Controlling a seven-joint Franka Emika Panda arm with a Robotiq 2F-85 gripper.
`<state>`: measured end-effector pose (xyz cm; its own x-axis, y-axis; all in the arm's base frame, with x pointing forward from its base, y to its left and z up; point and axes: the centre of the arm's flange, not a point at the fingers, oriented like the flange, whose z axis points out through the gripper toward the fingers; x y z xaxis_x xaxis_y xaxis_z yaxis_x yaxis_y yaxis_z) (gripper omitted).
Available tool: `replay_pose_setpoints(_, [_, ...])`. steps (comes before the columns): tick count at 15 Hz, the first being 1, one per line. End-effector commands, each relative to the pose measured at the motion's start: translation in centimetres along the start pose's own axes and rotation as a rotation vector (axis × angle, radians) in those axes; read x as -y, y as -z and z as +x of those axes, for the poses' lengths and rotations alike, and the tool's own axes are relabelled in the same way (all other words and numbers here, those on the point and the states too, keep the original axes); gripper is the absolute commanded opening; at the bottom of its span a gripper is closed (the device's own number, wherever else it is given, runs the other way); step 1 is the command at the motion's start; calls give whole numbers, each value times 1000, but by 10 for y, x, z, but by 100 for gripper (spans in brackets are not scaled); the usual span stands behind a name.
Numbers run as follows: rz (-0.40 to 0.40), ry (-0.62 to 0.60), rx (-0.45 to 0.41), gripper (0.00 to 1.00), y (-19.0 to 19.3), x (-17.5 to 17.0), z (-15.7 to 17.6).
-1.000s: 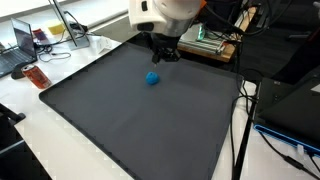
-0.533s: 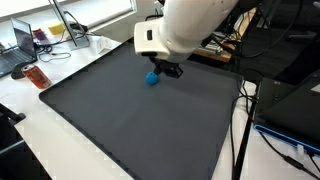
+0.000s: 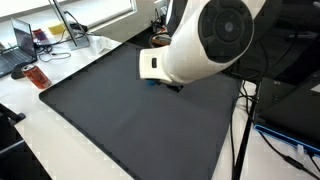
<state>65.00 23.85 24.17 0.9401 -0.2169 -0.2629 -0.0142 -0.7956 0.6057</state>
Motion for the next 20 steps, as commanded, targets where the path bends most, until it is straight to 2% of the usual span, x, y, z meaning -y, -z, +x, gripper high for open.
replay_pose_setpoints(1, [-28, -20, 20, 3, 8, 11, 18])
replay_pose_setpoints(5, [45, -1, 27, 3, 8, -4, 21])
replay_pose_setpoints(10, [90, 4, 26, 3, 16, -36, 19])
replay_pose_setpoints(20, [287, 62, -5, 3, 22, -112, 3])
